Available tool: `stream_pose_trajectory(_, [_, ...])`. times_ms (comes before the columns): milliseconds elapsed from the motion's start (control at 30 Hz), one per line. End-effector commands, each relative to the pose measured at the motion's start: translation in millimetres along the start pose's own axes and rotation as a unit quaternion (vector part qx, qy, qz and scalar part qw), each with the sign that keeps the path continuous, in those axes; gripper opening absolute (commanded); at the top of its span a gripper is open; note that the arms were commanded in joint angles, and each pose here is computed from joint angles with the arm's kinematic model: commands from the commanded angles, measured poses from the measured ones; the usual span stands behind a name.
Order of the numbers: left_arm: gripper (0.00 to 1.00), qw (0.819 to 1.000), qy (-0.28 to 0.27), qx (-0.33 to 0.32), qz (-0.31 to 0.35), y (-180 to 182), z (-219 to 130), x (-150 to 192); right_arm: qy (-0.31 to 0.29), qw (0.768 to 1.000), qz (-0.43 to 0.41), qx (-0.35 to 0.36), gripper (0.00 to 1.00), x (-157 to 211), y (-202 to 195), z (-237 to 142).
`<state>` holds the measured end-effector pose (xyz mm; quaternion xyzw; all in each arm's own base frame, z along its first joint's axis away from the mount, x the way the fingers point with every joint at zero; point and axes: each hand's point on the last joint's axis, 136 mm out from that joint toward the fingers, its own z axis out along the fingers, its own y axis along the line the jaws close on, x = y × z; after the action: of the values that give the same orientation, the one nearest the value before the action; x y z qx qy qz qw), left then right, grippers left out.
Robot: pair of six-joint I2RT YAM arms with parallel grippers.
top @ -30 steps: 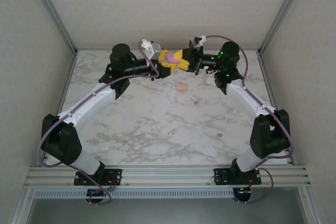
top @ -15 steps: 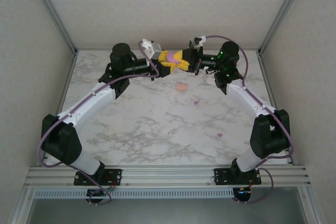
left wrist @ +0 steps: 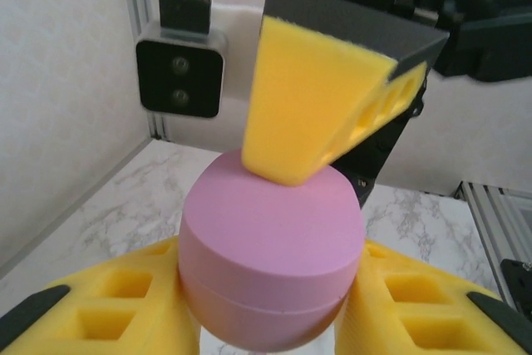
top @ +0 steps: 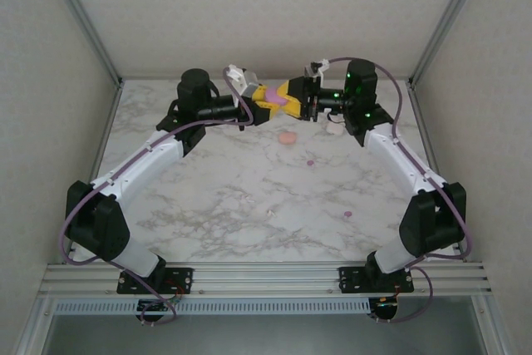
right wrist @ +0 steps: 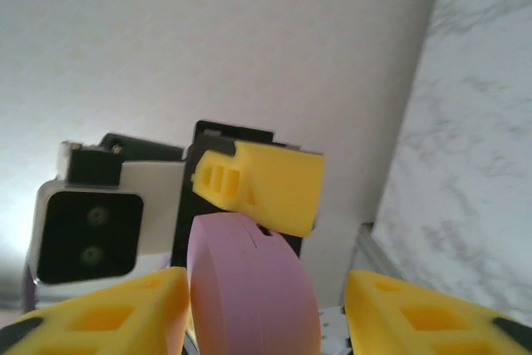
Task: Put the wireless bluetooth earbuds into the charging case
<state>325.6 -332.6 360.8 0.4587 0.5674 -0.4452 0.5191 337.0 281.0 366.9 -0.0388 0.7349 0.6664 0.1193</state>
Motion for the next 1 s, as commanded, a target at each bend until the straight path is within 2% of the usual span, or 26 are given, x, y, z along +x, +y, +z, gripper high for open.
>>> stream_pose_trajectory(0, [0.29, 1.000, -0.004, 0.009, 0.024, -9.6, -2.5, -15.6, -0.019, 0.991, -0.079, 0.106, 0.54, 14.4, -7.3, -23.8])
stream_pose_trajectory(133, [0.28, 1.000, 0.006, 0.019, 0.010, -13.3, -2.4, -8.8, -0.048, 0.974, -0.149, 0.163, 0.57, 15.9, -15.1, -37.9])
stream_pose_trajectory(200, [0.28, 1.000, 0.007, 0.024, 0.003, -15.3, -1.4, -6.5, -0.067, 0.957, -0.209, 0.192, 0.60, 16.4, -21.5, -46.4])
stream_pose_trajectory(233, [0.27, 1.000, 0.009, 0.026, 0.000, -16.5, -1.0, -5.1, -0.074, 0.949, -0.232, 0.202, 0.74, 16.7, -23.1, -49.7])
stream_pose_trajectory(267, [0.27, 1.000, 0.010, 0.028, -0.002, -17.6, -0.8, -4.2, -0.077, 0.940, -0.258, 0.211, 0.78, 18.7, -24.6, -51.9])
stream_pose_trajectory(400, [0.27, 0.999, 0.016, 0.037, -0.009, -22.0, 0.6, -0.4, -0.060, 0.902, -0.362, 0.226, 0.83, 34.9, -27.5, -50.1])
stream_pose_trajectory(567, [0.27, 0.998, 0.020, 0.056, -0.014, -30.6, 5.5, 2.1, -0.030, 0.844, -0.473, 0.251, 0.82, 50.0, -34.3, -42.1])
stream_pose_trajectory(800, [0.26, 0.997, 0.024, 0.068, -0.013, -39.0, 9.1, 4.8, -0.078, 0.841, -0.462, 0.271, 0.77, 31.4, -30.6, -43.5])
stream_pose_trajectory(967, [0.26, 0.997, 0.032, 0.074, -0.010, -42.8, 8.9, 7.5, -0.084, 0.847, -0.450, 0.269, 0.74, 28.6, -31.3, -42.0])
